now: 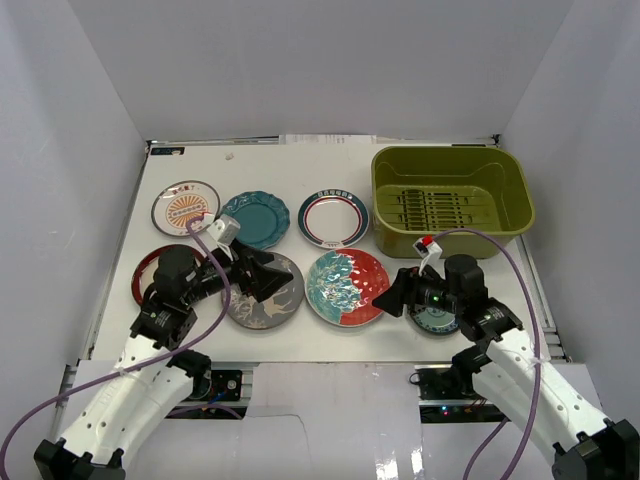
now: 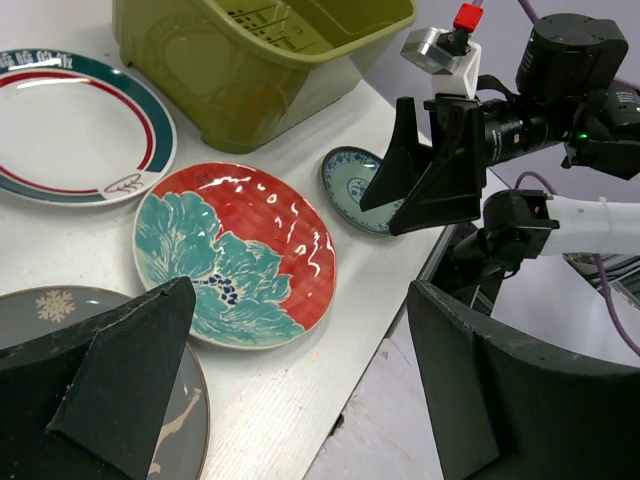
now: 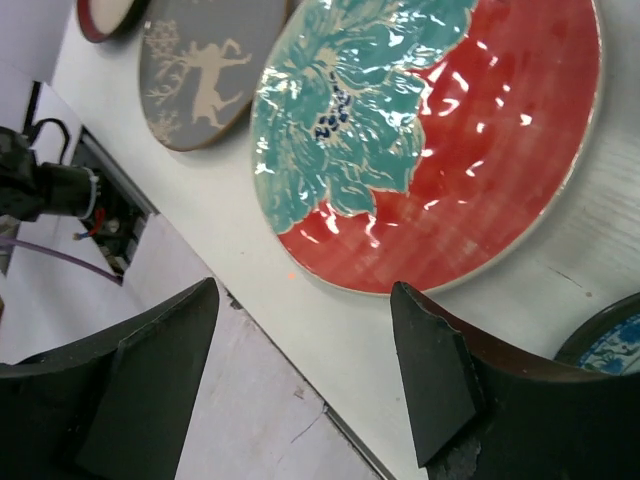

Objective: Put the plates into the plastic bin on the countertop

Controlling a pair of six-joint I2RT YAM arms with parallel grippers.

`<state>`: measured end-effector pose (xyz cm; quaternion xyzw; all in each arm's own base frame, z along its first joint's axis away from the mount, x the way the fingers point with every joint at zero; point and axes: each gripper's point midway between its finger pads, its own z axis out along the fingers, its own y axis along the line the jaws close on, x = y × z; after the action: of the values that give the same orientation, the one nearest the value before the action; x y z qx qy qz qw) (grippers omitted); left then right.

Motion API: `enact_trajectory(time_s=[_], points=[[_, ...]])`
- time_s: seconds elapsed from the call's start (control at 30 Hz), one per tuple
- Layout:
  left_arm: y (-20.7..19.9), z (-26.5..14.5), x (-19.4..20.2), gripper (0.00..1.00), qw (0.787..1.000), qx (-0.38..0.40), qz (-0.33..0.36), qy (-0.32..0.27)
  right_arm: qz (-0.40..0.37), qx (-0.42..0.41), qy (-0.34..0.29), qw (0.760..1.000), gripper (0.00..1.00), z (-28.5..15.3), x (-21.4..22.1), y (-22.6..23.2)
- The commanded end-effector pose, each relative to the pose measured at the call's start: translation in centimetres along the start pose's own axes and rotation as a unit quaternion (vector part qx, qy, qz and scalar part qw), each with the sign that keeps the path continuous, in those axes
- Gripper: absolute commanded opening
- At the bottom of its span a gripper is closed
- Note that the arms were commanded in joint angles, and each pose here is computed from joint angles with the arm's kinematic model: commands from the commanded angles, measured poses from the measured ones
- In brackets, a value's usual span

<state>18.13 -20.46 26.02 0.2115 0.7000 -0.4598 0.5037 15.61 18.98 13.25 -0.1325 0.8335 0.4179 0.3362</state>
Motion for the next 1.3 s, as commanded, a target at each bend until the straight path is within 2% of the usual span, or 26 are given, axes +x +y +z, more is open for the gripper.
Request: enact_trajectory(time_s=[0.0,0.17,0.47,0.6,0.7,0.9,1.13,1.27], points=[[0.4,-0.1,-0.8,0.98,1.0,-0.022,0.005,-0.002,-0.005,0.04,-0.029,0.999,0.76,1.1,-0.6,-1.4],[1.7,-0.3,-0.6,0.98,0.998,-0.06,-0.008,-0.002,0.014,0.061,-0.058,0.996,0.74,1.4,-0.9,-2.5],[3.4,-1.6,0.7,0.98,0.99,-0.134,-0.051,0.016,0.063,0.087,-0.056,0.993,0.68,2.3,1.1,-4.6],[5.4,-2.8,2.2,0.98,0.974,-0.206,-0.095,0.03,0.077,0.108,-0.056,0.99,0.67,2.5,1.5,-5.6],[5.7,-2.9,3.1,0.98,0.964,-0.225,-0.127,0.057,0.088,0.103,-0.044,0.99,0.67,3.0,2.2,-5.7],[7.4,-3.1,4.7,0.98,0.946,-0.271,-0.157,0.08,0.107,0.136,-0.071,0.982,0.65,3.2,1.7,-7.3],[8.2,-2.5,4.5,0.98,0.948,-0.273,-0.139,0.086,0.162,0.116,-0.07,0.977,0.56,4.5,3.2,-7.6],[7.9,-1.9,5.1,0.98,0.956,-0.248,-0.13,0.088,0.181,0.109,-0.074,0.975,0.54,5.0,3.5,-7.8]])
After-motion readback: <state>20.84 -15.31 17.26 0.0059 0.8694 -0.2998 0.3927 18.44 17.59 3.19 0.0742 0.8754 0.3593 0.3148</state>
